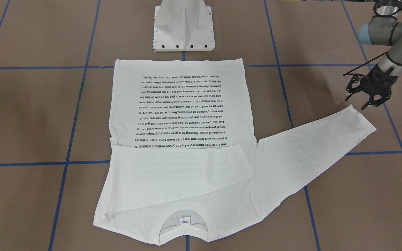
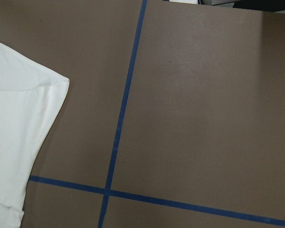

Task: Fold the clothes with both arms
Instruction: 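Lower the left gripper and grasp the cuff of the other sleeve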

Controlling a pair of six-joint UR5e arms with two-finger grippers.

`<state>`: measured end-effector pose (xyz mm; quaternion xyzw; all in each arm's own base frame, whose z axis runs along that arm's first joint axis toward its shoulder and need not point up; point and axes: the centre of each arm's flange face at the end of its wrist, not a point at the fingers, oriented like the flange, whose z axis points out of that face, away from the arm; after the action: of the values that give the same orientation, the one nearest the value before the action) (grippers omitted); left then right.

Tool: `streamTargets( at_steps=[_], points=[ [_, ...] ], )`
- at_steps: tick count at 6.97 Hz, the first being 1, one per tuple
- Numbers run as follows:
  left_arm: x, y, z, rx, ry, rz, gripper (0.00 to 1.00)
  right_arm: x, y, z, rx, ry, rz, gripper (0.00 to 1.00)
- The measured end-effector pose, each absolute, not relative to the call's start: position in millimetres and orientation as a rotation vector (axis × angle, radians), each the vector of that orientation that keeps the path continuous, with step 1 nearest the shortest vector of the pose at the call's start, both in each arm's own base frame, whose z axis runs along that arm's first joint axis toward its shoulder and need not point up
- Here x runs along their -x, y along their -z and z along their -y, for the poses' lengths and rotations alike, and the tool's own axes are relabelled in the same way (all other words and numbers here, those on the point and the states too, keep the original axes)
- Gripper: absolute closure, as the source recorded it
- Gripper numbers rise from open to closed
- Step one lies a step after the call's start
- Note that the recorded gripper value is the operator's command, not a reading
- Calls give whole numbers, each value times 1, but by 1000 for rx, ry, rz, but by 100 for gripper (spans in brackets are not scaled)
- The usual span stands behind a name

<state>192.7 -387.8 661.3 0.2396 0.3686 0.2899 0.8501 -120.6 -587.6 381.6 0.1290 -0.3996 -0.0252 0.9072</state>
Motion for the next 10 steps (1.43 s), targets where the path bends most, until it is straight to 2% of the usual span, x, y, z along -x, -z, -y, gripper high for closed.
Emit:
streamTargets(
  at_steps=[1,2,3,4,7,9,10],
  points=[
    [-195,-662,389,-505,-613,-774,50,121,-382,588,-267,52,825,0],
    [-196,-662,389,-505,-615,-773,74,121,-381,588,-268,52,825,0],
    [-197,-662,389,-504,-615,-773,89,120,-381,587,-269,53,825,0],
    [-197,-663,389,-503,-614,-773,100,120,-381,587,-269,53,825,0],
    [-198,-656,391,-518,-616,-779,100,121,-380,587,-268,54,827,0],
    [-195,-620,398,-574,-618,-810,100,121,-380,587,-268,55,830,0],
    [-182,-593,417,-613,-588,-827,100,121,-380,587,-266,55,831,0]
  ],
)
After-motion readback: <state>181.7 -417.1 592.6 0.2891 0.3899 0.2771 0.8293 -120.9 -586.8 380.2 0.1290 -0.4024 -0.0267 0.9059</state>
